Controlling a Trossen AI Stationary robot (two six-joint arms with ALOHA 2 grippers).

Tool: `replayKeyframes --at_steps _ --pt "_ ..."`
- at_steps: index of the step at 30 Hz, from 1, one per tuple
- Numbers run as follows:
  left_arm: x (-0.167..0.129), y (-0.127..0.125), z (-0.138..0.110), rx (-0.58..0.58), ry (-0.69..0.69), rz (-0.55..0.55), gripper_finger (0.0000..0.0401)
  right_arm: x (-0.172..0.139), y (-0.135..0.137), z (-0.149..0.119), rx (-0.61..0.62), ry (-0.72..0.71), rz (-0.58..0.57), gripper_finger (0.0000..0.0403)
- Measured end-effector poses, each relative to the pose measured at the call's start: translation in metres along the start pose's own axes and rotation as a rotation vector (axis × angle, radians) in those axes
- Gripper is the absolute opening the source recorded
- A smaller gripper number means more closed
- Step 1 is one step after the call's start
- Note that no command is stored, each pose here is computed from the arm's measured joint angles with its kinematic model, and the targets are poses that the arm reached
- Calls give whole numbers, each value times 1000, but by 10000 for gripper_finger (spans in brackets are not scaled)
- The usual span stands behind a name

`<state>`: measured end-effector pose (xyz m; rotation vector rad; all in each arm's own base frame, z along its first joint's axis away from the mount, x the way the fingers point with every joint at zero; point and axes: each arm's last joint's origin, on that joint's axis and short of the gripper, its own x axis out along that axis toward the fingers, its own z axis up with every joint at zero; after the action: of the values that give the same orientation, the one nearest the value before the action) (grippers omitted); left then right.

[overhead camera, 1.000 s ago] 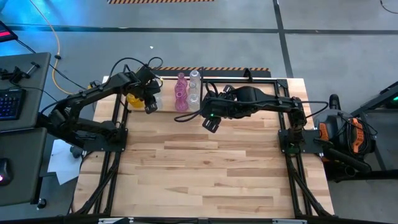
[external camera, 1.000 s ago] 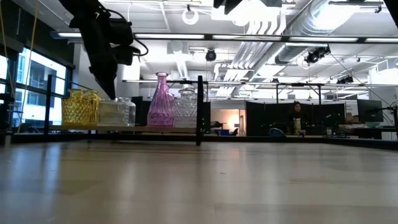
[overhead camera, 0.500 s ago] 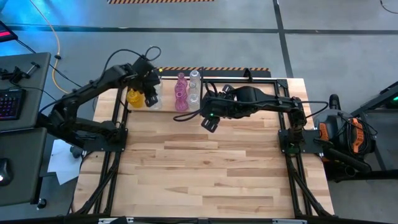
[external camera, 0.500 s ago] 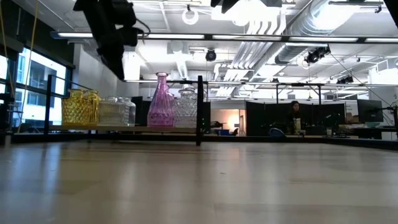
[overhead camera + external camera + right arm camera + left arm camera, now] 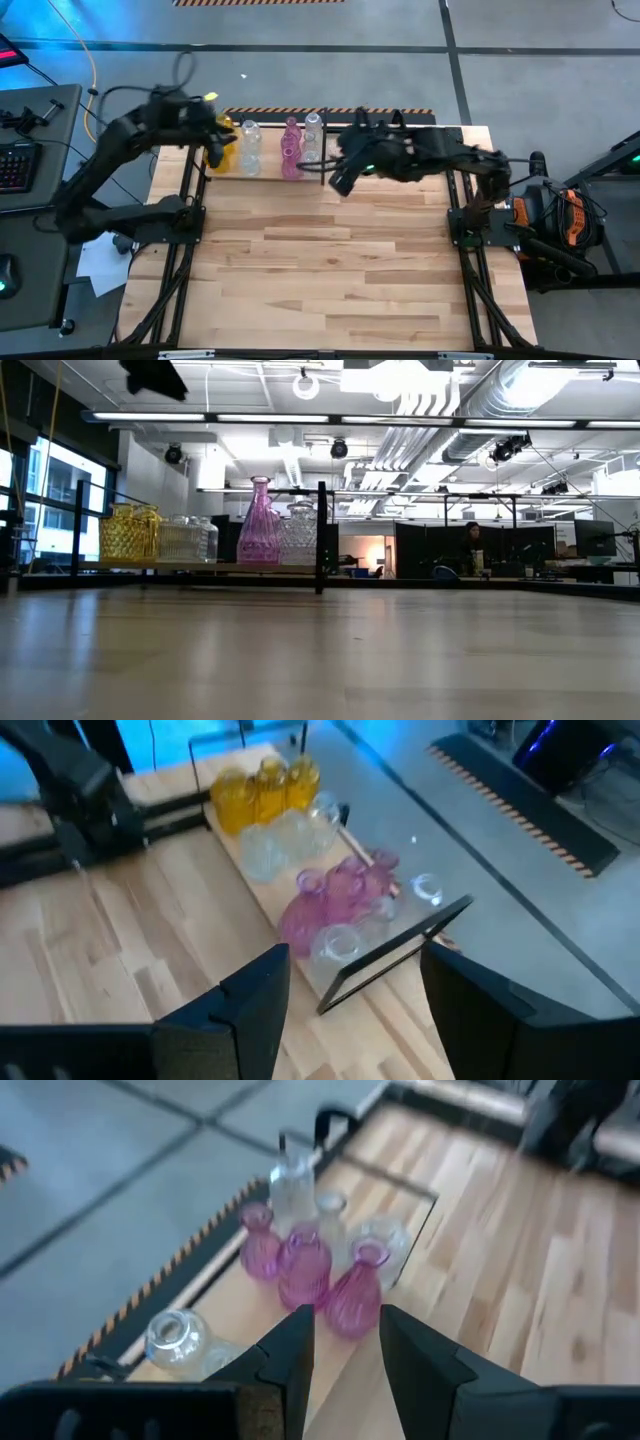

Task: Sort vases onto shelf
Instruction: Return to Home Position

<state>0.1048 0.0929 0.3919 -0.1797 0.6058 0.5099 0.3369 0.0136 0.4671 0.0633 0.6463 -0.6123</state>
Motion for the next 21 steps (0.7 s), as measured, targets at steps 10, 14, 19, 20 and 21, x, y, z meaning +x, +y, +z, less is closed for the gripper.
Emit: replayKeyframes --at_steps 10,14,19,20,21 --pt "-70 -16 -33 -90 -171 81 106 -57 -55 0 91 -69 -43 208" --pt "-91 -23 -52 -115 -194 79 106 -76 -68 -3 135 -93 -14 208" --pt "-114 -31 -77 -154 -236 61 106 -98 -86 -7 177 -118 20 208" --pt "-118 -33 -83 -160 -242 58 106 -101 -91 -8 194 -113 24 208" --pt "-121 -34 -89 -166 -250 57 106 -105 -96 -11 213 -104 24 208"
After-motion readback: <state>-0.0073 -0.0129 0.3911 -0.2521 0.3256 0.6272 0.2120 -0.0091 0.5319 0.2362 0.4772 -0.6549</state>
